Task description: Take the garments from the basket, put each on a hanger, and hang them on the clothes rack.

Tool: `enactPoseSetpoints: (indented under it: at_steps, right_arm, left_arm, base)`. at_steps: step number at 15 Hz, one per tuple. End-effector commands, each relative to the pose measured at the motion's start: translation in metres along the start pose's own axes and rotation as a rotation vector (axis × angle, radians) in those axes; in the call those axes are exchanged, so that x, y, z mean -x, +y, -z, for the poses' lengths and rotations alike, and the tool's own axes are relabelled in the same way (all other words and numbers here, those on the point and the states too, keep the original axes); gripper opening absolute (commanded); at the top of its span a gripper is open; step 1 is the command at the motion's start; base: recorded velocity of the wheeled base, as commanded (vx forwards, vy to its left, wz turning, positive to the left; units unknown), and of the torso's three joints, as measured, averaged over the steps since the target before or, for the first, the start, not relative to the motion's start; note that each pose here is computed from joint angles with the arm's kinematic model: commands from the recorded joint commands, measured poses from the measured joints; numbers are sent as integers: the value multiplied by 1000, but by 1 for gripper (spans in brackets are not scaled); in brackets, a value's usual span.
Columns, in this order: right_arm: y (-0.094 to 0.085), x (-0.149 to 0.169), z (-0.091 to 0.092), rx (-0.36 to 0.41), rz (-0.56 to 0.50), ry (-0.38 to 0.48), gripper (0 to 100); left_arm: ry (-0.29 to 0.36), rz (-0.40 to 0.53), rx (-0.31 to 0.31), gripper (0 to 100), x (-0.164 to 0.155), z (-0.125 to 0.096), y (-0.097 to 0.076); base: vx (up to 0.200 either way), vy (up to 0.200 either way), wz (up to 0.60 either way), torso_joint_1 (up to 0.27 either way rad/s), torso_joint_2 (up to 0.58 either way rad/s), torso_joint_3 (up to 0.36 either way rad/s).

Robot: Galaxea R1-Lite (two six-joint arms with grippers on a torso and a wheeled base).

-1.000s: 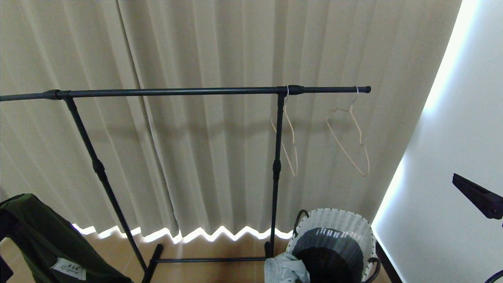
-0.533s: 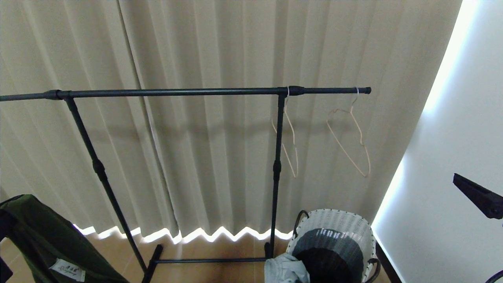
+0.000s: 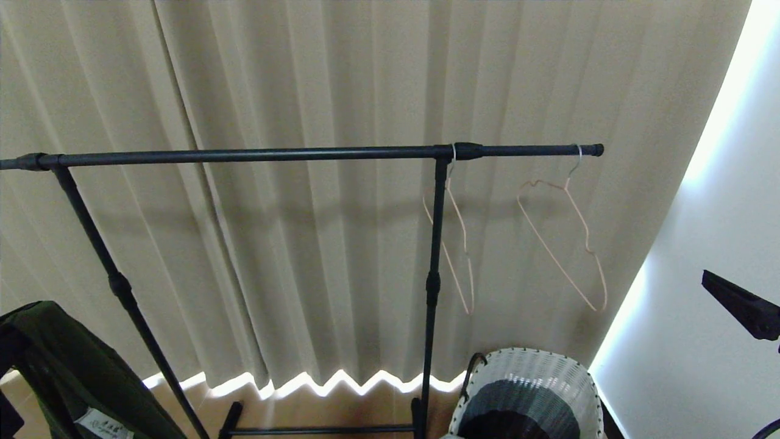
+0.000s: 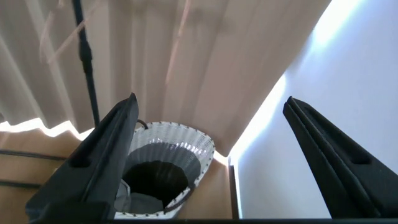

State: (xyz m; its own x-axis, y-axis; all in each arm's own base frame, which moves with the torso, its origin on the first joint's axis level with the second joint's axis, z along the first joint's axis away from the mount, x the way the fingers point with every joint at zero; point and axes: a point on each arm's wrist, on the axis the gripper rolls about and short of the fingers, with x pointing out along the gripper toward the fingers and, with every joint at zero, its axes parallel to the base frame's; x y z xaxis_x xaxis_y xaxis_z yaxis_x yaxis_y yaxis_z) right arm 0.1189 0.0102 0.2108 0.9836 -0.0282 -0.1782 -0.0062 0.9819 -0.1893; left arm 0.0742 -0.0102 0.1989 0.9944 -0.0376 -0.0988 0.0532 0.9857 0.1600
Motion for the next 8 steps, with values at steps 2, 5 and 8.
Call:
enactPoseSetpoints:
  at_steps: [2, 5, 8]
  right_arm:
    - [0, -1, 1, 1, 0, 6, 100]
    - [-3, -12, 5, 0, 29, 60, 100]
    - [-1, -31, 7, 4, 21, 122, 100]
  left_arm:
    - [18, 2, 1, 0, -4, 1, -1]
    - [43, 7, 40, 0, -10, 1, -2]
    - [87, 13, 52, 0, -22, 3, -4]
  base:
    - [100, 0, 0, 4, 1, 4]
    - [0, 0, 0, 0, 0, 0]
    - [0, 0, 0, 0, 0, 0]
